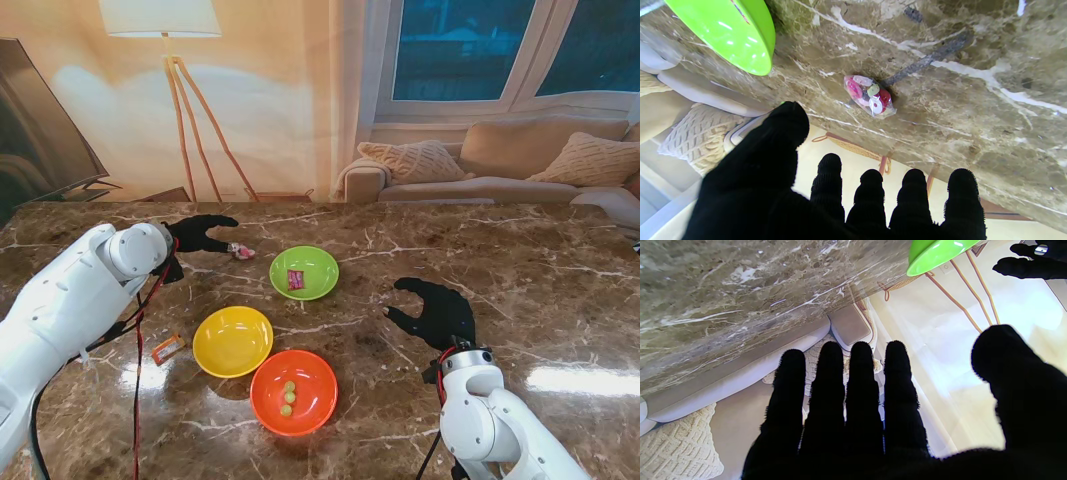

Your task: Portion candies into small dishes

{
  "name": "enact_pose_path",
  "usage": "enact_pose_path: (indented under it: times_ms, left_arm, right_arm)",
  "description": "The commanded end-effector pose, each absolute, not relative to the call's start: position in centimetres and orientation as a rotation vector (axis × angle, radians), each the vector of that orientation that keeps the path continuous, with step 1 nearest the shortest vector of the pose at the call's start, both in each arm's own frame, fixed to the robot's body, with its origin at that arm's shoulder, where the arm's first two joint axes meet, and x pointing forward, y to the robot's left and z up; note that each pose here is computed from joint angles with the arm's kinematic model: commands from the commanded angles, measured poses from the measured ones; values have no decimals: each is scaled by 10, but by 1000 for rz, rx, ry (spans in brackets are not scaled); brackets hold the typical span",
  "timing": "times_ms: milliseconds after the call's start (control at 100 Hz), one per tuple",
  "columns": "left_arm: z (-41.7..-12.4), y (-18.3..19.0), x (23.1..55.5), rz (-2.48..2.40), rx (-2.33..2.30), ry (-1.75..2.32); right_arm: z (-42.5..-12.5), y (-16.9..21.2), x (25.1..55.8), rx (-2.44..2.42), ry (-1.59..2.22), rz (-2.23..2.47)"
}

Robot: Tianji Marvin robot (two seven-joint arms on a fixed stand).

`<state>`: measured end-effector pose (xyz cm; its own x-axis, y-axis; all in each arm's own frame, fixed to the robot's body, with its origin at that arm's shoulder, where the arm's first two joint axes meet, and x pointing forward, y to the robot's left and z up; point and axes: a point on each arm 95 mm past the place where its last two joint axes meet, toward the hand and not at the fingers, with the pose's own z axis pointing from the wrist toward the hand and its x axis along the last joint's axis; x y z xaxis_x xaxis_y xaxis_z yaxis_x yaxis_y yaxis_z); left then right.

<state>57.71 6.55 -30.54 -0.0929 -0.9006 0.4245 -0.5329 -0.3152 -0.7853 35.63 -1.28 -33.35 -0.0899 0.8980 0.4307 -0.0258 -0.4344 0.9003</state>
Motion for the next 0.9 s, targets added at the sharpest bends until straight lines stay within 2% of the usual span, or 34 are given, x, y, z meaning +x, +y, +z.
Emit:
enact_pose_path:
  times_ms: [0,410,890]
  left_arm:
    - [-300,52,584,-1401,-1790,1584]
    - [-319,39,604,-1356,-1777,1652]
    - [-332,31,599,-1233,-1767,1820]
  right_arm:
    - [-338,-12,354,1485,1000,1604]
    - [-340,-12,353,1518,992,1610]
    - [-340,-13,352,1540,990,1621]
